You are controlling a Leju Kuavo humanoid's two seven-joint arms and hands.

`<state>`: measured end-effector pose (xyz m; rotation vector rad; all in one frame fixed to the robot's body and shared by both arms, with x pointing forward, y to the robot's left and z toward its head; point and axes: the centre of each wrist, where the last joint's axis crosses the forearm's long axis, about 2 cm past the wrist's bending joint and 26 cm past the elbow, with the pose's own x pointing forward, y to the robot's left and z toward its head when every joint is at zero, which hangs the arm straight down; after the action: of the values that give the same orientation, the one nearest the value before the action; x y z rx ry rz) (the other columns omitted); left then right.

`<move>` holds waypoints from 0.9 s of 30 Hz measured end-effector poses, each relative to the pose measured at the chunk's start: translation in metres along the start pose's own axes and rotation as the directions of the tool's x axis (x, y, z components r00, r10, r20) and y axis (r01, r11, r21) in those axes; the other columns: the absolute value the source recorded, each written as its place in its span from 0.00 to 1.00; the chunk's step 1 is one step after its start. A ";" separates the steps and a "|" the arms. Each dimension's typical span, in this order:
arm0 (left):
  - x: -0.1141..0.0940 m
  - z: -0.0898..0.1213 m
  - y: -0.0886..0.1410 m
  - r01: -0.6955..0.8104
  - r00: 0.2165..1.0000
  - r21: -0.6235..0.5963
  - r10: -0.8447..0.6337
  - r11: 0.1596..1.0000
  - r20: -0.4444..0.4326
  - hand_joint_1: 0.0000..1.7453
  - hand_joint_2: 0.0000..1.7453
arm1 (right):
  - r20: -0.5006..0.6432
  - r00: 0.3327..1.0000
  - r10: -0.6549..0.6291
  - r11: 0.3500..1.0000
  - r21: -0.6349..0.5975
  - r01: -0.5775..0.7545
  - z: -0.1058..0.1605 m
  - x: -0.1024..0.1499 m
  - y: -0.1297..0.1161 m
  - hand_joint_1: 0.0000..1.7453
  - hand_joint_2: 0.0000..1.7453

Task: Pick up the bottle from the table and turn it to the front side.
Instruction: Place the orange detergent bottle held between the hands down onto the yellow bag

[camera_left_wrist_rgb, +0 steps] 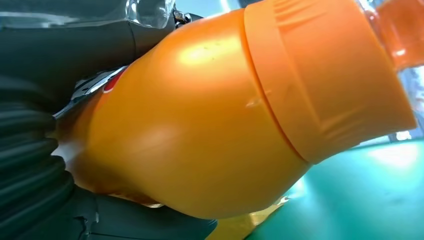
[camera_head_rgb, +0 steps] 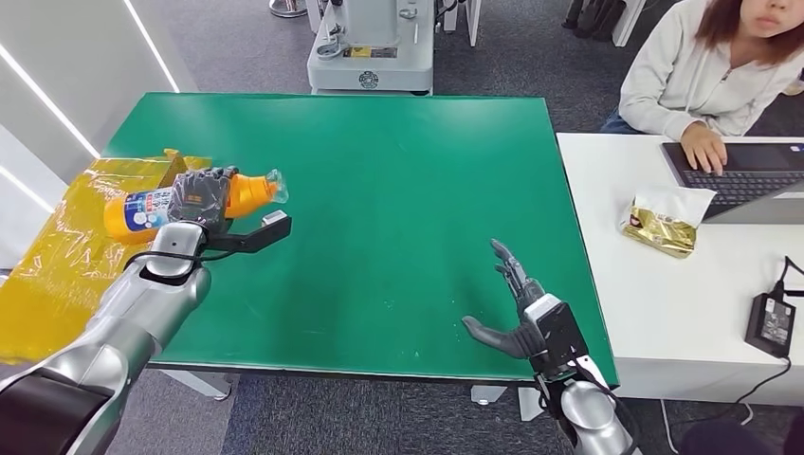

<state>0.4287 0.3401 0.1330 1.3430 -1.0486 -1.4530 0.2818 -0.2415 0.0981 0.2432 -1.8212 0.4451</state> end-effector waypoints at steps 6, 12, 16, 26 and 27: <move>-0.011 0.015 -0.026 0.005 1.000 -0.065 -0.006 0.998 -0.015 1.00 1.00 | -0.007 1.000 -0.010 1.000 -0.003 0.010 0.008 0.000 0.002 0.00 1.00; -0.014 0.024 -0.039 -0.045 0.999 -0.103 0.043 0.994 -0.028 1.00 1.00 | -0.021 1.000 -0.021 1.000 -0.002 0.021 0.016 -0.002 0.005 0.00 1.00; -0.020 0.030 -0.048 -0.086 0.995 -0.128 0.079 0.988 -0.062 1.00 1.00 | -0.028 0.999 -0.027 1.000 -0.003 0.027 0.021 -0.001 0.006 0.00 1.00; -0.040 0.047 -0.070 -0.125 0.981 -0.234 0.085 0.964 -0.173 1.00 1.00 | -0.036 0.999 -0.024 0.999 0.037 0.025 0.024 -0.001 0.005 0.00 1.00; -0.042 0.047 -0.071 -0.123 0.980 -0.245 0.080 0.962 -0.180 1.00 1.00 | -0.036 0.999 -0.022 0.999 0.040 0.024 0.024 -0.001 0.005 0.00 1.00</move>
<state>0.3793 0.4005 0.0790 1.1856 -0.7799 -1.3226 0.2591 -0.2468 0.0906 0.2821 -1.7746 0.4675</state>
